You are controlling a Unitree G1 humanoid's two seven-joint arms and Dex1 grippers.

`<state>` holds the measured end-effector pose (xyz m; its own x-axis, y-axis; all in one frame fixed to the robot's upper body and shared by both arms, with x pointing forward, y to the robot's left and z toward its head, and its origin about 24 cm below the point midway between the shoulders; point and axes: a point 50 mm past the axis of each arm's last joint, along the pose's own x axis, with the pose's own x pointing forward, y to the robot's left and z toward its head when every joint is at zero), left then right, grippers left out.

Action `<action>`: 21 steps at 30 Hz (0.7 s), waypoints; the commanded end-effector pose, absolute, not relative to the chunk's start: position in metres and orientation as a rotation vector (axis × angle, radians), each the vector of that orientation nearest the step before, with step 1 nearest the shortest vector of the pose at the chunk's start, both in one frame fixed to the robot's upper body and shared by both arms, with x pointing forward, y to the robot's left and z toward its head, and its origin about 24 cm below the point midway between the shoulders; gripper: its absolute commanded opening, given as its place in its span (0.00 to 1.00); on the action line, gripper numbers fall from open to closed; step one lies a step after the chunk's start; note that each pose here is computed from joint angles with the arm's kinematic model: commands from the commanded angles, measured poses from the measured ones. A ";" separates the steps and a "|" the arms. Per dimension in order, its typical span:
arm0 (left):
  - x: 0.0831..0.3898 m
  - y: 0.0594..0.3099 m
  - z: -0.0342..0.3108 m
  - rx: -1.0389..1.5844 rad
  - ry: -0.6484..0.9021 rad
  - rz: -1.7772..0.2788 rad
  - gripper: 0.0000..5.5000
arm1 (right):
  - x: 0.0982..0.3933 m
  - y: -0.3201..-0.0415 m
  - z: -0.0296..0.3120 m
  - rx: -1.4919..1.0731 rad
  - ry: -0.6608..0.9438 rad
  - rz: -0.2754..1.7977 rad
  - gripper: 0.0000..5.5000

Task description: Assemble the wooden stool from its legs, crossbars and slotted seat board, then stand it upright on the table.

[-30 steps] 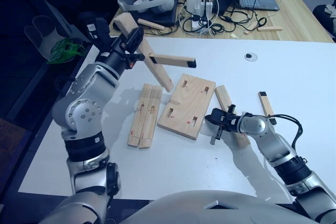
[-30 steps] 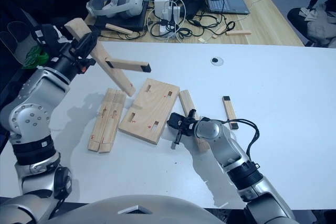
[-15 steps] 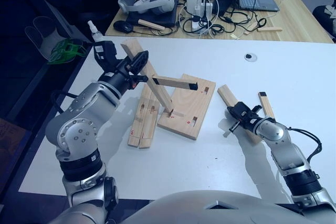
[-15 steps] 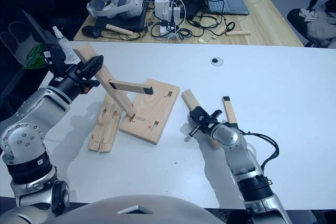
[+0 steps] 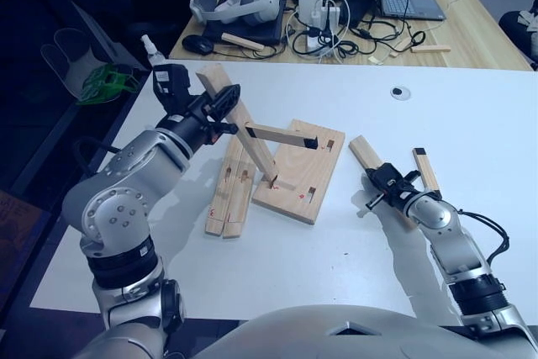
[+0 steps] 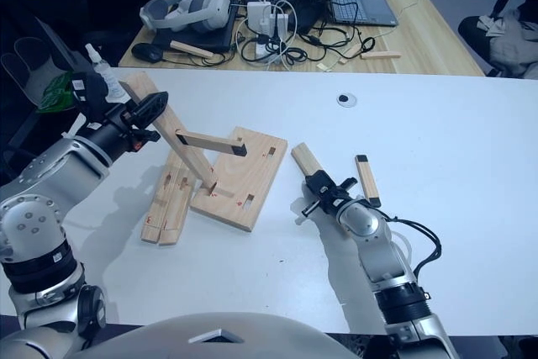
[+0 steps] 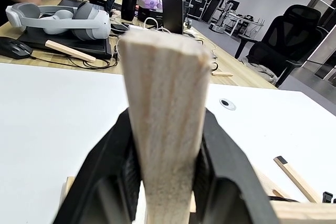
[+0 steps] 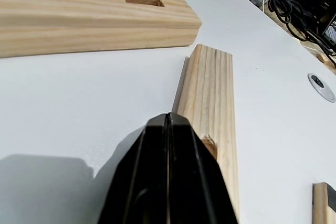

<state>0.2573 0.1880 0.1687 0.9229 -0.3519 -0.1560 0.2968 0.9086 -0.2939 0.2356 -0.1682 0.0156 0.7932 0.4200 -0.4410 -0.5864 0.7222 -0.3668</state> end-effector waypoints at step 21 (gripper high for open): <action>0.271 0.204 0.191 -0.277 0.360 -0.405 0.18 | 0.228 -0.177 0.005 -0.461 0.390 0.474 0.00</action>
